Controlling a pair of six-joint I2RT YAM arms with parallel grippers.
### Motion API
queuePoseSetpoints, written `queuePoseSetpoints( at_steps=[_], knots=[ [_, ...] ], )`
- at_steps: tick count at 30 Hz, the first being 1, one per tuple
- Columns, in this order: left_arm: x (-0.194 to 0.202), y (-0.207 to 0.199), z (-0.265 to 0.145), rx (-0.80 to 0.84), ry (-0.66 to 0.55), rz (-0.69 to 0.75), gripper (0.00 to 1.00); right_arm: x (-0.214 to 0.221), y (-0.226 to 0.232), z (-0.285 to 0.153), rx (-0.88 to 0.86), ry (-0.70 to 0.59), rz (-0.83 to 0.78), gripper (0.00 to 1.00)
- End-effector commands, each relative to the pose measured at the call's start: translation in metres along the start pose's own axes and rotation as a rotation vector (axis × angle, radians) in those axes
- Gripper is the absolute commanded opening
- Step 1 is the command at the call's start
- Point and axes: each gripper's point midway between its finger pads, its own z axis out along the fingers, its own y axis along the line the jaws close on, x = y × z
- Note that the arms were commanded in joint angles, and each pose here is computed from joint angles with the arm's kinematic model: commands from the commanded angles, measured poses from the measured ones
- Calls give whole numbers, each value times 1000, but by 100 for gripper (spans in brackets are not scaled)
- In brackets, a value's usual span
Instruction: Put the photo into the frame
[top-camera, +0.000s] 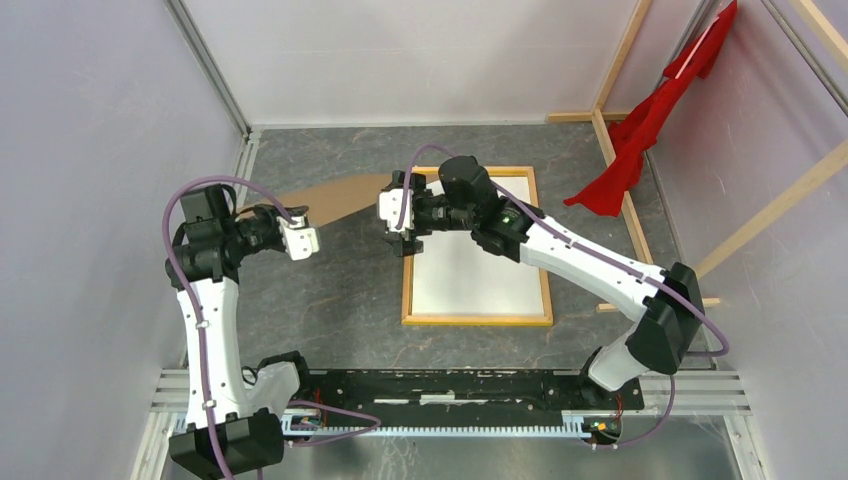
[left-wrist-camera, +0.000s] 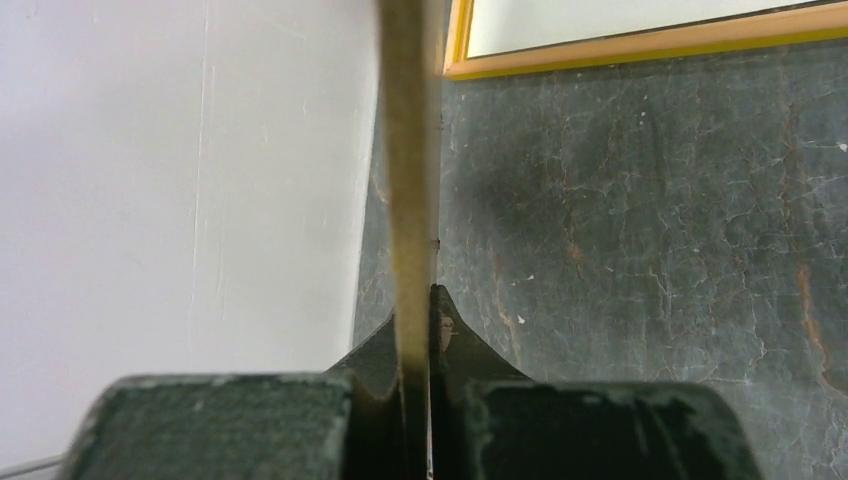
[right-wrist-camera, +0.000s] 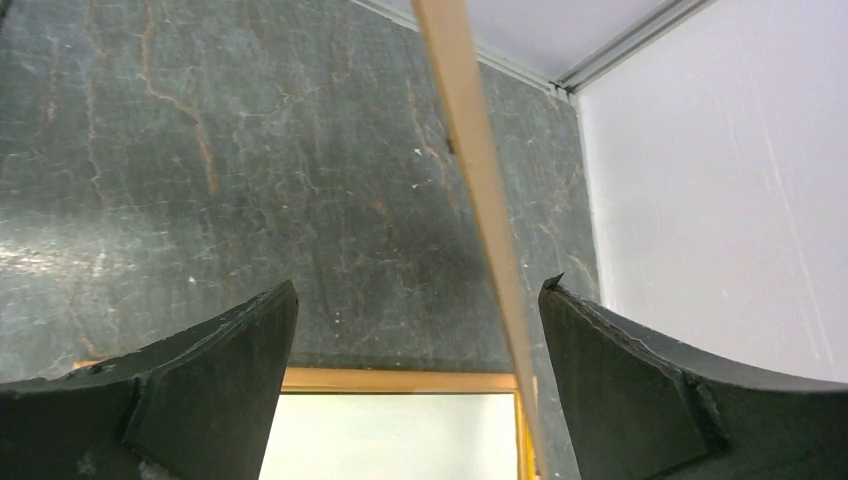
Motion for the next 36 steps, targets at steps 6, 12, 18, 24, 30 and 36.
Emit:
queuePoseSetpoints(
  at_steps=[6, 12, 18, 24, 30, 36],
  knots=[
    [-35, 24, -8, -49, -97, 177, 2, -6, -32, 12, 97, -15, -83, 89],
    [-36, 22, -9, -49, -94, 181, 2, 1, -42, 25, 128, 0, -78, 75],
    [-35, 20, -8, -46, -94, 178, 2, -5, -56, 29, 187, -31, -101, 41],
    [-38, 20, -9, -54, -105, 187, 48, -8, -73, 27, 270, -34, -74, 0],
    [-50, 52, -17, -199, -130, 138, 100, -21, -88, 13, 389, -94, -49, 0],
    [-62, 110, -32, -386, -178, -28, 100, -39, -117, 4, 498, -134, 88, 0]
  ],
)
